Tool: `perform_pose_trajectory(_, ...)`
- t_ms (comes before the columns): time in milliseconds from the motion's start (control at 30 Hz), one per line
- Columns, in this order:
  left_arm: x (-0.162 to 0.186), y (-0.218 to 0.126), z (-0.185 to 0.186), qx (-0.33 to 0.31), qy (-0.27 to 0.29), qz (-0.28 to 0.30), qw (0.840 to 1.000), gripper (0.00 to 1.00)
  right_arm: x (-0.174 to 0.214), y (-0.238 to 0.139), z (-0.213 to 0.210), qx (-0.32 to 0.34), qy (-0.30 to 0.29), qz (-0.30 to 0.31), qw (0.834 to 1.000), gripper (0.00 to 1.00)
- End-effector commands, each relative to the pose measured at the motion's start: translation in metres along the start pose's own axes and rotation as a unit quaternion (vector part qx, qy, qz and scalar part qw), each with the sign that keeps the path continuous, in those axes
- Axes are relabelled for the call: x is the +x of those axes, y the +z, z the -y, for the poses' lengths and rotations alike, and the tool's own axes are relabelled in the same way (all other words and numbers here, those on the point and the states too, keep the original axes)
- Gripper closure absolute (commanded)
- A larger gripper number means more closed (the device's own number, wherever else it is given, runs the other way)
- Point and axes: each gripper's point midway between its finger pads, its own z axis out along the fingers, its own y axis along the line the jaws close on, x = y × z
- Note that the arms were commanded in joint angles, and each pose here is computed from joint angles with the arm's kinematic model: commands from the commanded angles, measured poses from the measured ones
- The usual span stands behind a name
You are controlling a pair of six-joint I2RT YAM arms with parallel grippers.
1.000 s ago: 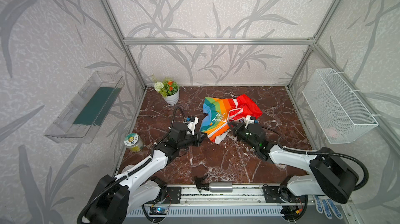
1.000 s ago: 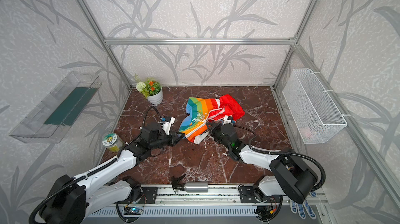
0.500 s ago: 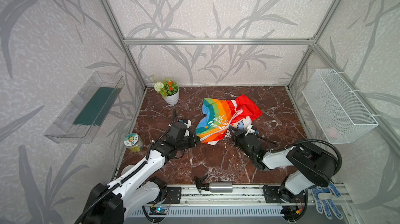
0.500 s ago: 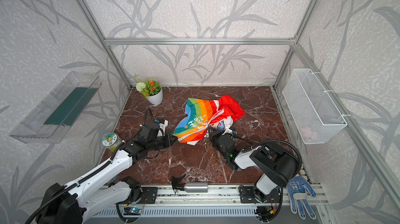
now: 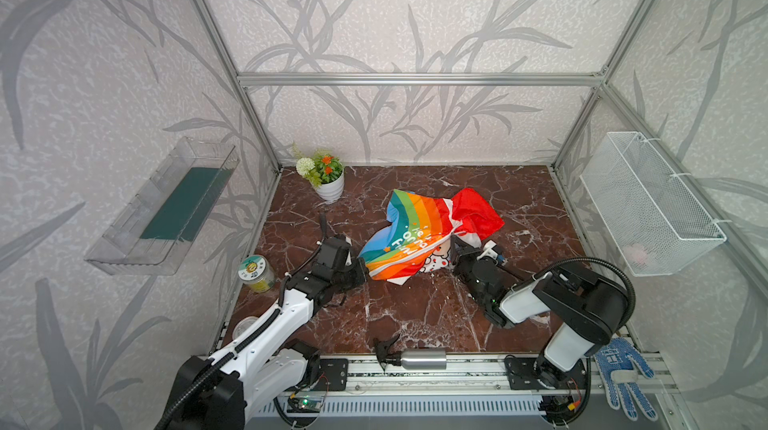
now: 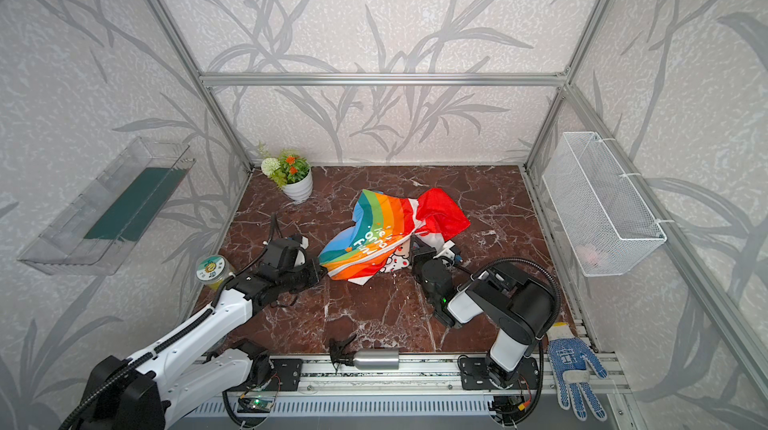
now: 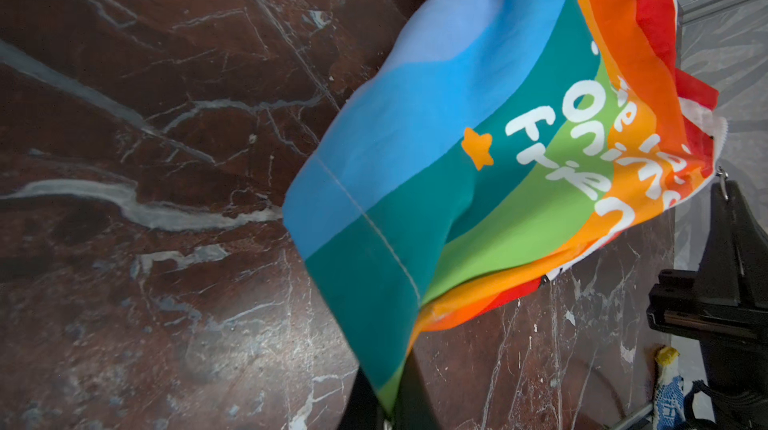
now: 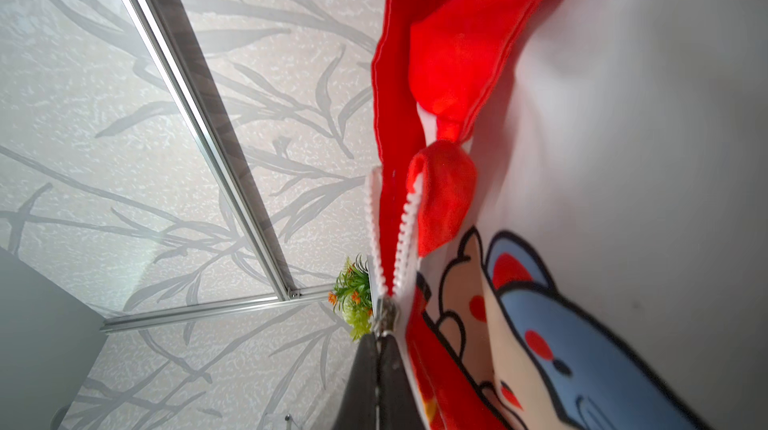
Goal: Zip up the jacket
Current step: 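Lower the jacket onto the table with both grippers, laying it flat, then open both grippers and release the jacket edges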
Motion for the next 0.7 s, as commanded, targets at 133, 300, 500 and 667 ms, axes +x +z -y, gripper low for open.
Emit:
perform_pose_trajectory(133,0.007,-0.001,-0.027,-0.047,-0.021,-0.003,0.999,1.00,-0.038,-0.002,-0.013,-0.024,-0.002,0.071,0.997,1.00)
perform_pose_trajectory(300,0.005,0.001,-0.024,-0.038,-0.022,-0.004,0.999,1.00,-0.048,-0.001,-0.016,-0.027,-0.007,0.077,0.997,1.00)
perform_pose_trajectory(500,-0.002,0.004,-0.008,-0.006,-0.003,-0.004,1.000,1.00,-0.050,0.002,-0.026,-0.036,-0.022,0.071,0.997,0.99)
perform_pose_trajectory(667,-0.044,-0.019,-0.032,-0.110,0.011,0.090,0.990,0.01,-0.059,-0.004,-0.046,-0.022,-0.081,0.072,0.994,0.01)
